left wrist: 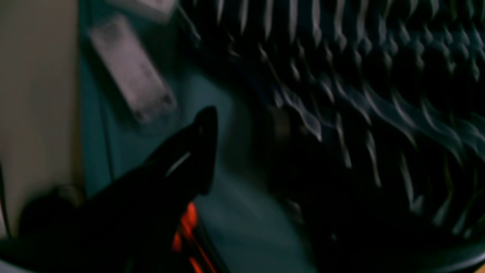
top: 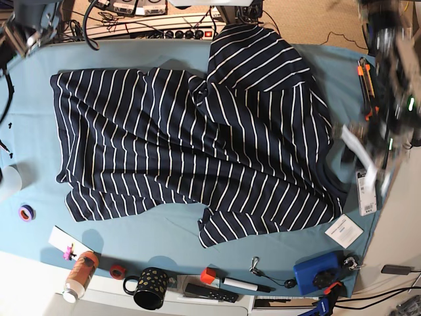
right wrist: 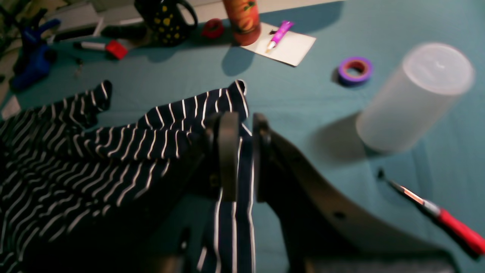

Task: Layout the t-shirt on the table in an organized manner, then fold the t-shirt properly
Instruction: 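Grasp the shirt's two shoulder corners with the left and right grippers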

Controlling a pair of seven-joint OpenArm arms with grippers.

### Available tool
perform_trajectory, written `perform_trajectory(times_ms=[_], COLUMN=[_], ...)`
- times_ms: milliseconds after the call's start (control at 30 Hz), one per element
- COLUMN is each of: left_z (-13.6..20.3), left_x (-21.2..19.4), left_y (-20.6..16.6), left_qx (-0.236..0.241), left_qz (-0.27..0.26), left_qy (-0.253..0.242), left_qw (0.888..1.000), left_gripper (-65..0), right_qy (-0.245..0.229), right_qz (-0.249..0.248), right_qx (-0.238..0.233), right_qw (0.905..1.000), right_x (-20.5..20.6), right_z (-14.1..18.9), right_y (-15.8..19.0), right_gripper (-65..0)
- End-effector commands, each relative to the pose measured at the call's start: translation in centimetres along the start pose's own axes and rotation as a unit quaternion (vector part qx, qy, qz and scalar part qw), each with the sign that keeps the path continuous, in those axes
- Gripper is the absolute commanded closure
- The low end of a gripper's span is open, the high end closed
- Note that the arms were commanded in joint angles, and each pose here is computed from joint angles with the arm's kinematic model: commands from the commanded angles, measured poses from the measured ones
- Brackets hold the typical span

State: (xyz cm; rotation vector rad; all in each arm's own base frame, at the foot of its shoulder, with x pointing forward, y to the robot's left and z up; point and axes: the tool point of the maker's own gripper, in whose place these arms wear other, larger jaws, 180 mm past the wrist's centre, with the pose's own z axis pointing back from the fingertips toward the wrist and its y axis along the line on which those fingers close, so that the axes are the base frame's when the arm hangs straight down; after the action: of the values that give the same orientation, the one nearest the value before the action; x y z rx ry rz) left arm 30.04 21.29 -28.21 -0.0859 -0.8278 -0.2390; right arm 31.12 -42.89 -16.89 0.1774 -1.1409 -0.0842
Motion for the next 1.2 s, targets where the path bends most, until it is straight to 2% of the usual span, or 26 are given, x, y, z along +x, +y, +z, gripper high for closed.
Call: perform_trajectory(times_ms=[0, 133, 300, 400, 467, 600, 767, 867, 967, 1067, 1167], left_z=[1.3, 3.3, 4.2, 4.6, 4.7, 4.8, 4.6, 4.5, 4.3, 3.6, 3.2], left_x=[1.0, -3.7, -9.9, -12.0, -12.6, -13.4, -12.4, -11.7, -12.0, -12.7, -13.2], left_y=[0.0, -0.6, -4.2, -6.5, -7.4, -8.3, -8.1, -8.3, -8.4, -8.9, -9.3], left_qx=[0.000, 0.005, -0.044, -0.070, -0.076, -0.088, -0.084, -0.091, -0.094, -0.111, -0.126], left_qz=[-0.005, 0.005, 0.046, 0.076, 0.094, 0.121, 0.132, 0.140, 0.150, 0.173, 0.188], left_qy=[-0.029, 0.016, 0.083, 0.091, 0.093, 0.113, 0.084, 0.066, 0.067, 0.066, 0.065], left_qw=[1.000, 1.000, 0.994, 0.990, 0.988, 0.982, 0.984, 0.984, 0.982, 0.976, 0.972], left_gripper=[-21.7, -21.7, -21.7, -21.7, -21.8, -21.8, -22.2, -26.0, -29.3, -29.2, -29.2], right_qy=[-0.026, -0.023, 0.033, 0.065, 0.085, 0.134, 0.174, 0.187, 0.185, 0.205, 0.213], right_qz=[0.010, -0.019, -0.029, -0.054, -0.069, -0.086, -0.094, -0.103, -0.099, -0.089, -0.090], right_qx=[-0.012, -0.043, -0.066, -0.062, -0.058, -0.037, -0.002, 0.013, -0.005, -0.031, -0.035], right_qw=[0.9995, 0.9986, 0.9969, 0.9945, 0.9923, 0.9865, 0.9802, 0.9770, 0.9776, 0.9742, 0.9723], right_x=[1.7, -0.7, -5.5, -9.1, -11.3, -15.4, -18.4, -19.8, -20.9, -22.4, -22.9], right_z=[1.6, 4.4, 6.1, 6.2, 6.2, 5.8, 4.2, 3.5, 2.9, 2.9, 2.9], right_y=[-0.7, -2.9, -4.0, -3.6, -3.1, -1.6, 0.9, 2.2, 2.1, 1.6, 1.6], right_gripper=[-8.0, -8.0, -8.1, -8.2, -8.9, -22.4, -22.9, -22.9, -22.9, -22.9, -22.9])
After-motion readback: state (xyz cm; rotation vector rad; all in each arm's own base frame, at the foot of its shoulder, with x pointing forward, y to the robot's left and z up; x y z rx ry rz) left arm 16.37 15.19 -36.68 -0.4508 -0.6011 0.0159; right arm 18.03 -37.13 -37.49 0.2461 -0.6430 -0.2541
